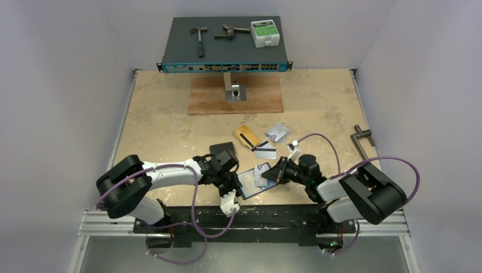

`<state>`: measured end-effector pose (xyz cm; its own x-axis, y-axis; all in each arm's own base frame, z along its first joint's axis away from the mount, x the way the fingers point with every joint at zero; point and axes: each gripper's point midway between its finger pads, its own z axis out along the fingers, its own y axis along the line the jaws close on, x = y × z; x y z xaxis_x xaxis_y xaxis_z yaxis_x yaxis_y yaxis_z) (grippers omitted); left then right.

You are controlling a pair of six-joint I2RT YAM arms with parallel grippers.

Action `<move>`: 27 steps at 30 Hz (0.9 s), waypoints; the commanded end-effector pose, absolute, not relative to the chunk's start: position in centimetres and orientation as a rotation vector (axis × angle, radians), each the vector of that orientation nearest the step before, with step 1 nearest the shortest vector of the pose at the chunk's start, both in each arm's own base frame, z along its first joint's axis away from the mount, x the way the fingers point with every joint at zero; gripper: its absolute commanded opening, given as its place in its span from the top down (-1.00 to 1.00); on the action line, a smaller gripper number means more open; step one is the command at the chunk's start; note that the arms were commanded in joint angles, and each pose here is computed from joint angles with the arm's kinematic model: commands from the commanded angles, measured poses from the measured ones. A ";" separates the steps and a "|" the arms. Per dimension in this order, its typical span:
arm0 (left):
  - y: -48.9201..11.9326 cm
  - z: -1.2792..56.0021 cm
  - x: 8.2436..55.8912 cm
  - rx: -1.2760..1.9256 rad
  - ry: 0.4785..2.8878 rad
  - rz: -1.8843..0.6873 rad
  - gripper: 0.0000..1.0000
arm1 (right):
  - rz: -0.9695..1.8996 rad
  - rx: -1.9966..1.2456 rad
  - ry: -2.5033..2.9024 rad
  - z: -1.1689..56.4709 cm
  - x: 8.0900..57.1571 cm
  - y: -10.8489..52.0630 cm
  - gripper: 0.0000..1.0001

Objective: Put the credit cards into the card holder
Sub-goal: Insert the credit card into the card holder.

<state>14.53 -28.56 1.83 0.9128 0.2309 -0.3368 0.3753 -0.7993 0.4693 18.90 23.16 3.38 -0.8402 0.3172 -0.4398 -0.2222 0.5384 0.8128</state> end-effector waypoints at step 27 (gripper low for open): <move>-28.2 1.6 13.7 2.525 0.436 -0.358 0.63 | 1.329 -0.016 2.439 0.6 15.3 23.1 1.00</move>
<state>14.61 -28.82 1.87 0.9221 0.2251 -0.3147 0.3609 -0.7937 0.4897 16.71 23.53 2.25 -0.9049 0.2260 -0.3606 -0.2014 0.5189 0.8308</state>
